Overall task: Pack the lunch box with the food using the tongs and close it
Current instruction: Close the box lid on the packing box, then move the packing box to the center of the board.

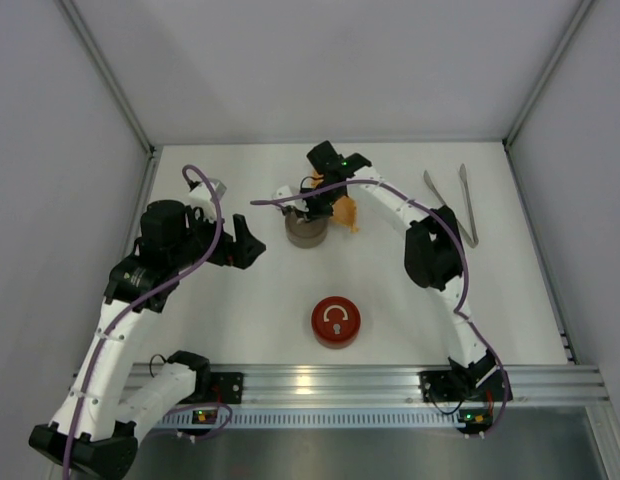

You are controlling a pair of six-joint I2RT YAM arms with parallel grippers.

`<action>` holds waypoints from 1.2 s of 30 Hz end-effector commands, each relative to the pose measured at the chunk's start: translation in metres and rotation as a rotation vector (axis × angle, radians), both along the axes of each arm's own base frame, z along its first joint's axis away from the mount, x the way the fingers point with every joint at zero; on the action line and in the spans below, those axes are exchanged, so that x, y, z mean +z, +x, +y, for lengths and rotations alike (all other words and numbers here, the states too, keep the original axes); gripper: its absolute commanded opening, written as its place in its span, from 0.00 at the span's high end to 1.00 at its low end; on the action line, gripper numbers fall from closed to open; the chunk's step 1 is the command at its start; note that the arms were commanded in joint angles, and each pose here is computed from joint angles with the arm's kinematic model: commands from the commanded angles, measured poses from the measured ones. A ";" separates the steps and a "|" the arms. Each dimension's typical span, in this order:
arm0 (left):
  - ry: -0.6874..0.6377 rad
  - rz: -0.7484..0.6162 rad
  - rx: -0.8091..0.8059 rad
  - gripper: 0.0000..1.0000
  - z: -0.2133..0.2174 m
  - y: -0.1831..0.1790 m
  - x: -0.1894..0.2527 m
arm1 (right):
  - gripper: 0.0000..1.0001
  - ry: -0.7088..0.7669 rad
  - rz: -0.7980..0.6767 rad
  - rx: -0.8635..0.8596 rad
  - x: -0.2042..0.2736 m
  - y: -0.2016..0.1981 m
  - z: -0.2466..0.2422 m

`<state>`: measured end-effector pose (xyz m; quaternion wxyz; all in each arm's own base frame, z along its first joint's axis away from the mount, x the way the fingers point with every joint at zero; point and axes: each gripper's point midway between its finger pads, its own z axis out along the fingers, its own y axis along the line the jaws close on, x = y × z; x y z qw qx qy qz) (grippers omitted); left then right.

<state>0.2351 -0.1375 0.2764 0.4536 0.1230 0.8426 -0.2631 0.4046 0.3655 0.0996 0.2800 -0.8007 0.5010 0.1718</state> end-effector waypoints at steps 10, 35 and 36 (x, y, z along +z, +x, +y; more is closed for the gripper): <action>-0.034 -0.061 -0.007 0.02 -0.001 -0.001 0.020 | 1.00 0.100 -0.078 -0.010 0.021 0.027 0.026; -0.063 -0.102 0.147 0.02 0.015 0.011 0.043 | 1.00 -0.024 0.317 -0.738 -0.038 -0.060 -0.030; -0.065 -0.100 0.151 0.02 0.015 0.012 0.043 | 1.00 -0.020 0.358 -0.789 -0.037 -0.066 -0.029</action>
